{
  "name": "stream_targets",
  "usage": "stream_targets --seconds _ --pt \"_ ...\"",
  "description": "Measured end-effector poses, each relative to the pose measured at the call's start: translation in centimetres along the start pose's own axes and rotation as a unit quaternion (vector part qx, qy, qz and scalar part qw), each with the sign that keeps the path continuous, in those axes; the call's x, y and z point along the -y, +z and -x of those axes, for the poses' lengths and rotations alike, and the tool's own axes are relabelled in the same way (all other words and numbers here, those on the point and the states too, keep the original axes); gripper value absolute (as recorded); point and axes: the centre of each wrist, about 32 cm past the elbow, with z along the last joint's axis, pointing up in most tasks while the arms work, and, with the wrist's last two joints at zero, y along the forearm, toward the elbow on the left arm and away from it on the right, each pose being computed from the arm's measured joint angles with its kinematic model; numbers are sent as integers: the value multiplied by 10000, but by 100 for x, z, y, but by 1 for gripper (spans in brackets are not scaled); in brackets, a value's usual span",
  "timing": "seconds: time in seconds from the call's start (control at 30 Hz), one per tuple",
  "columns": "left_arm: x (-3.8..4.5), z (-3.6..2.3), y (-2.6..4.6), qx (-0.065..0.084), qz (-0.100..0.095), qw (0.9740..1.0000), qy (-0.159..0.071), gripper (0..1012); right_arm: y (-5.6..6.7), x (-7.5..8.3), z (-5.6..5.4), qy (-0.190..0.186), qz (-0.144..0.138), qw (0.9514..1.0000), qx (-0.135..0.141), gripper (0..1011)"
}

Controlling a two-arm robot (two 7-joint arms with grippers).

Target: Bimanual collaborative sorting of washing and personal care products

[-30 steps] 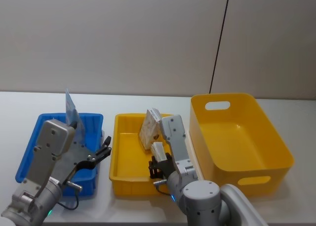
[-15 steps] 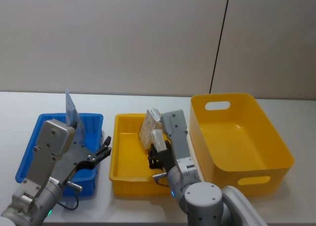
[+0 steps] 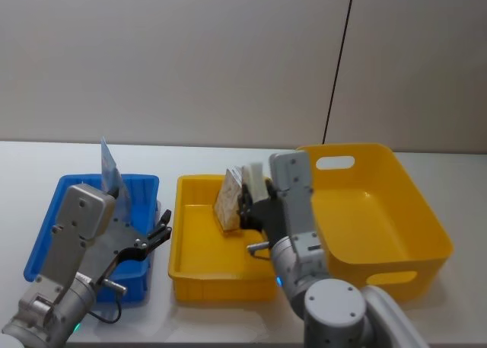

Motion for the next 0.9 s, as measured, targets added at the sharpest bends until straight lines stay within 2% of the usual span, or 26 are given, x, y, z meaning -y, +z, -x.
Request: stream_targets --seconds 0.17,0.43,0.73,0.9 --pt "0 0 0 0 0 10000 0 1001 67 47 -105 -217 -381 9990 -80 366" --pt "0 0 0 0 0 10000 0 1001 156 111 -264 -634 -560 9963 -138 367" --pt "0 0 0 0 0 10000 -1 1002 226 166 -482 -1091 -333 9933 -191 366" --pt "0 0 0 0 0 10000 -1 1001 221 173 -561 -1205 -162 9924 -210 366"
